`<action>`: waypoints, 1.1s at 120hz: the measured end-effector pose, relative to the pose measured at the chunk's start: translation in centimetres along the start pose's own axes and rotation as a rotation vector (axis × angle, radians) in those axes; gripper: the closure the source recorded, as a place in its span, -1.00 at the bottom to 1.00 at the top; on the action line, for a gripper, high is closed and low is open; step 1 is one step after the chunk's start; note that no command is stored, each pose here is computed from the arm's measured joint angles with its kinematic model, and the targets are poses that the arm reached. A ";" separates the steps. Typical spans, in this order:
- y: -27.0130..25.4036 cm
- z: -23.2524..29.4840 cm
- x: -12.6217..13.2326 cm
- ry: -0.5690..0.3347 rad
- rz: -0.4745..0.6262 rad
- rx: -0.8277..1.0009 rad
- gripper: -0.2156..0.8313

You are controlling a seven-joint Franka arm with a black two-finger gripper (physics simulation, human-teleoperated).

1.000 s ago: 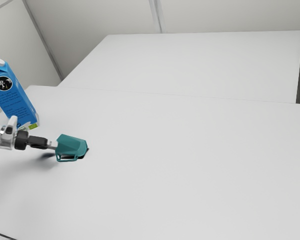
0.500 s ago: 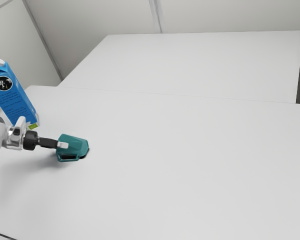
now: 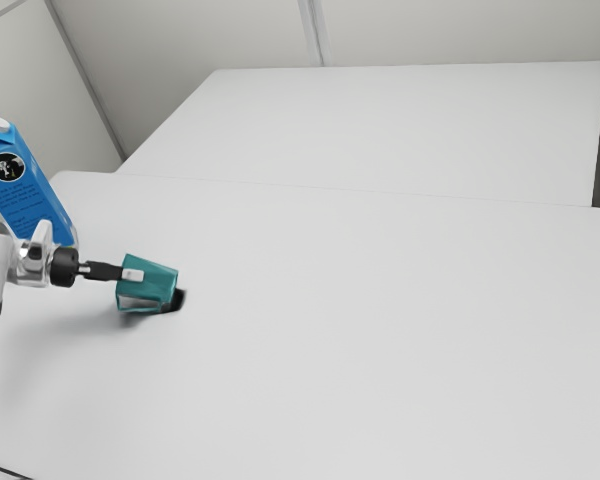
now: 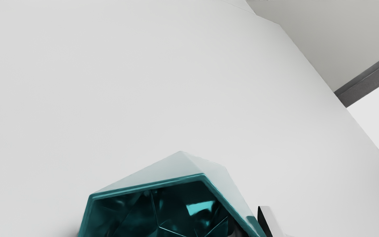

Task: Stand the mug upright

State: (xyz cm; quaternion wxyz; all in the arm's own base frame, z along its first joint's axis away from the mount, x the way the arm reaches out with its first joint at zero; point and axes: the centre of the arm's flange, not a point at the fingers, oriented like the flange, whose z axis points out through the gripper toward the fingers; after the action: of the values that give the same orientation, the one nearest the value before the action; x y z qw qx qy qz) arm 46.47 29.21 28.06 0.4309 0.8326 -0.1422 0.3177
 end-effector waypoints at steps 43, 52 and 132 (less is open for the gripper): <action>7.5 -1.8 6.3 -0.180 0.145 0.102 0.89; 9.5 -0.9 7.8 -0.346 0.191 0.163 0.89; 18.9 17.9 13.8 -0.992 0.458 0.747 0.90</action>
State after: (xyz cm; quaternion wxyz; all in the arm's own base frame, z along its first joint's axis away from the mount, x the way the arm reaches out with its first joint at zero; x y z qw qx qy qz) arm 54.56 4.09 41.29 -0.0820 0.9224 -0.3774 0.0083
